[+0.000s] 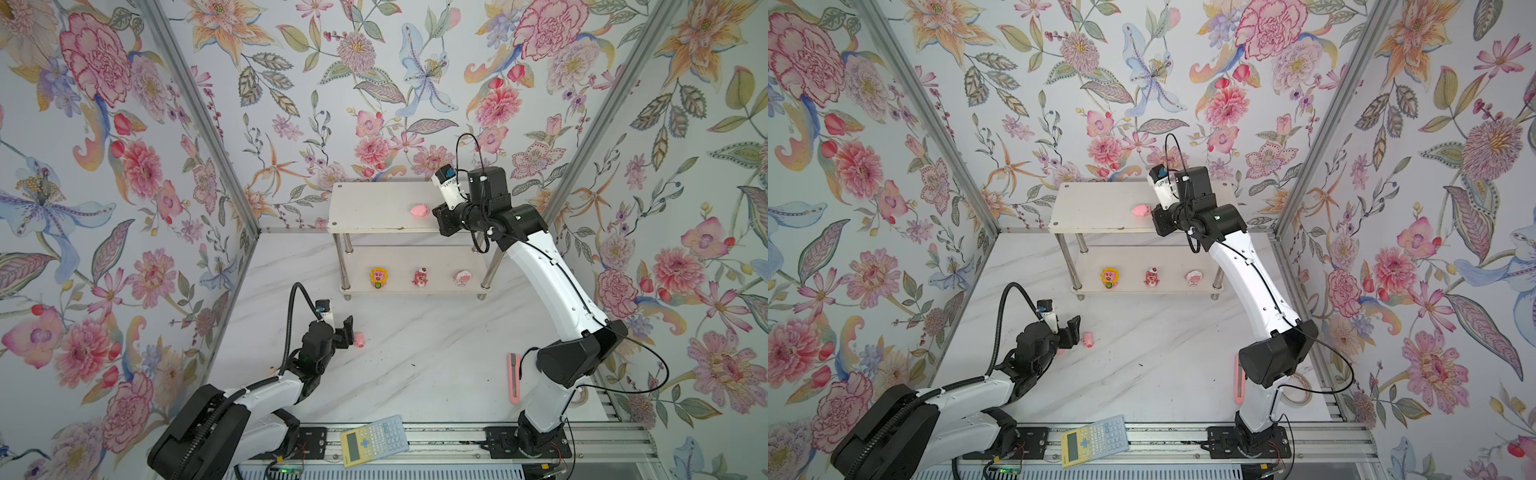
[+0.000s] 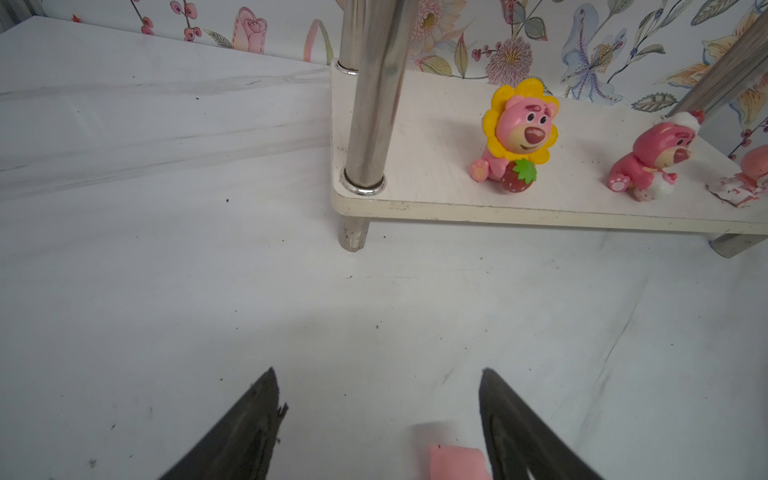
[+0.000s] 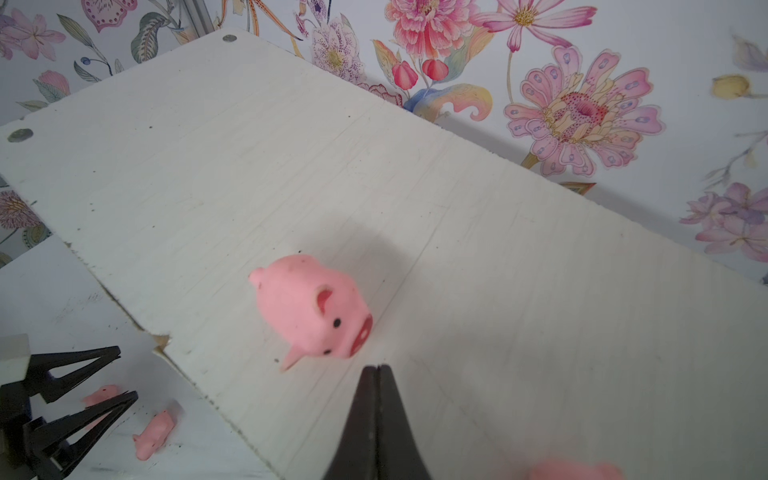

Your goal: Place and organize the plastic toys onto the shelf

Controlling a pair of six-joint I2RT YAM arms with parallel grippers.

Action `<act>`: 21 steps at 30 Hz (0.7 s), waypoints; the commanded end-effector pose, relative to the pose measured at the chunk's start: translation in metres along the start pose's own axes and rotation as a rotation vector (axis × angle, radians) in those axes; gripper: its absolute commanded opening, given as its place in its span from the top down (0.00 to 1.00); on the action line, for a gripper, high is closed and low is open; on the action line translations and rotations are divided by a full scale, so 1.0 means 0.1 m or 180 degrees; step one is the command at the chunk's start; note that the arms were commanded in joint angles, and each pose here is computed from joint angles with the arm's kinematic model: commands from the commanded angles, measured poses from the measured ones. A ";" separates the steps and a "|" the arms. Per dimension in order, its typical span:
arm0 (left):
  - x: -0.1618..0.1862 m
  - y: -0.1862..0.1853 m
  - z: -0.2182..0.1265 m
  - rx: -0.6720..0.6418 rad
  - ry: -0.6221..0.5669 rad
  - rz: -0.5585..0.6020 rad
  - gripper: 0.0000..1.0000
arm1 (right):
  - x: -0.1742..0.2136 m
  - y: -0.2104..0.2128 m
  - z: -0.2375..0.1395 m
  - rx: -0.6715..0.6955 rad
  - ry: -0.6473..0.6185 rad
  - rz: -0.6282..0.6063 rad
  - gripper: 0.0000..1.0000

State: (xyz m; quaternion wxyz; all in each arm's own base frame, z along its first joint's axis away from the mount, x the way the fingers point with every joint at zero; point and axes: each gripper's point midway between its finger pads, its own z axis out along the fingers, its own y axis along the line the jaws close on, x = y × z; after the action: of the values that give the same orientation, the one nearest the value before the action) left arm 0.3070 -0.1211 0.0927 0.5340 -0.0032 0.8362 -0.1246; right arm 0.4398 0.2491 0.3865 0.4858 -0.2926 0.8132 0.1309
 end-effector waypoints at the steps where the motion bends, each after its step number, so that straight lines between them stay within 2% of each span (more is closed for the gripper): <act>1: -0.06 -0.01 0.02 0.0033 -0.0026 -0.0054 0.24 | -0.12 0.03 -0.24 -0.0035 -0.0139 0.0053 0.99; 5: -0.05 -0.02 0.02 0.0039 -0.0023 -0.0056 0.24 | -0.17 0.16 -0.23 -0.0219 -0.0193 -0.0033 0.82; 6: -0.04 -0.01 0.02 0.0036 -0.0015 -0.0054 0.23 | -0.19 0.19 -0.22 -0.0233 -0.0202 -0.0054 0.80; 8: -0.04 -0.01 0.02 0.0026 -0.0019 -0.0055 0.24 | -0.22 0.23 -0.20 -0.0273 -0.0219 -0.0080 0.84; 10: -0.04 0.00 0.01 0.0019 -0.0021 -0.0056 0.24 | -0.22 0.28 -0.18 -0.0332 -0.0216 -0.0092 0.98; 11: -0.04 0.00 0.01 0.0021 -0.0021 -0.0056 0.24 | -0.21 0.31 -0.17 -0.0355 -0.0211 -0.0104 1.00; 17: -0.03 0.02 0.00 -0.0012 -0.0019 -0.0036 0.24 | -0.21 0.49 -0.14 -0.0415 -0.0198 -0.0254 1.00; 21: -0.02 0.01 0.01 0.0012 -0.0015 -0.0056 0.24 | -0.22 0.44 -0.03 -0.0333 -0.0168 -0.0199 1.00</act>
State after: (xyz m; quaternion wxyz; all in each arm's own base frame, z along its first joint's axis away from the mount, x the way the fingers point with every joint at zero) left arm 0.3070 -0.1214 0.0927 0.5337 -0.0028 0.8362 -0.1259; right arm 0.4095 0.2898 0.4032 0.4905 -0.3450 0.7809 0.1751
